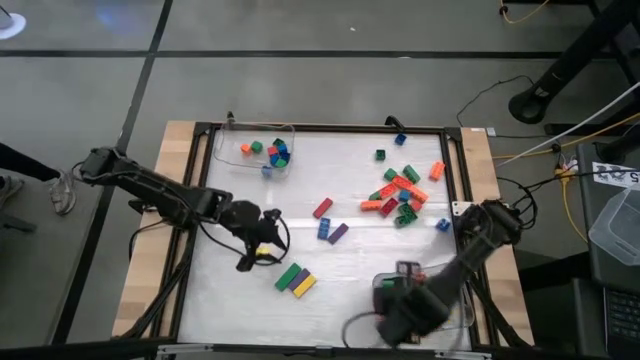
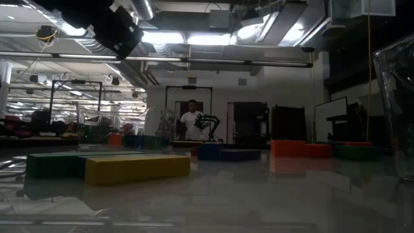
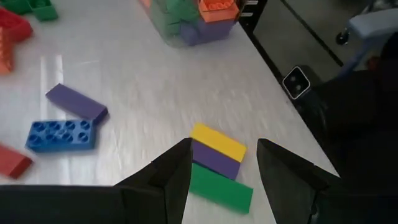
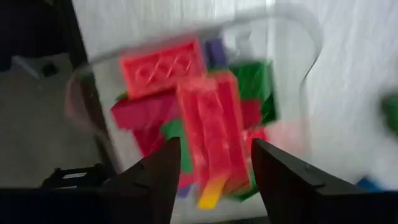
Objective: Sort blocks by size
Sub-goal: Put the rectangular red game piece into the bottom transparent bin, then put the rectangular green block into the bottom transparent bin, then put the rectangular violet block into the bottom transparent bin
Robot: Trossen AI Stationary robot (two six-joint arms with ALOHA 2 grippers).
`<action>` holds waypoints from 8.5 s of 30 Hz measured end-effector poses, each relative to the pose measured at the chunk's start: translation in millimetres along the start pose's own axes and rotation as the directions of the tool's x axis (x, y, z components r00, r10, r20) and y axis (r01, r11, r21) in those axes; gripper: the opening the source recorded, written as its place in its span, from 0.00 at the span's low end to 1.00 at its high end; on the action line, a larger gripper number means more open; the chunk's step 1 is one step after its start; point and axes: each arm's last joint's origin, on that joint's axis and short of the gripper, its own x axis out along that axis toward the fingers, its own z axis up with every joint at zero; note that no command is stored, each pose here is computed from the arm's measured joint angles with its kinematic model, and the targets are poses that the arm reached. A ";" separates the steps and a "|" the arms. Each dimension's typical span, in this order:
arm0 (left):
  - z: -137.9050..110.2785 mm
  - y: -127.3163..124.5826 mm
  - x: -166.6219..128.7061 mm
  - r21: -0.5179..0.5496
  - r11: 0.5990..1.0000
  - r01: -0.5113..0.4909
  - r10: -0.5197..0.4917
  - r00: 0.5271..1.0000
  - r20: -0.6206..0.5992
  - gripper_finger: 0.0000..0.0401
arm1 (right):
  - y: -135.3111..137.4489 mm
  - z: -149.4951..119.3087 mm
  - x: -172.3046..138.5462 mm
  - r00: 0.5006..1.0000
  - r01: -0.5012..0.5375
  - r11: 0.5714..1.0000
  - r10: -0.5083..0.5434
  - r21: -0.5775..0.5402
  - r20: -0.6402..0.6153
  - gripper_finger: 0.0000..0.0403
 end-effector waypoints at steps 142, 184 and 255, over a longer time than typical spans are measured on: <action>-10.5 -99.0 82.1 -0.327 0.870 -0.370 0.374 0.926 -0.053 0.28 | 67.6 34.5 38.0 0.658 0.440 0.874 -0.156 -0.207 0.737 0.57; 23.8 -118.8 77.7 -0.249 0.967 0.054 -0.005 0.982 0.191 0.32 | 63.3 92.7 19.4 0.476 0.588 0.743 0.000 -0.318 0.880 0.20; -54.3 -88.7 128.9 -0.176 0.901 -0.395 0.343 0.901 -0.266 0.51 | 56.1 -99.9 27.2 0.972 0.110 0.987 -0.132 0.120 0.192 0.40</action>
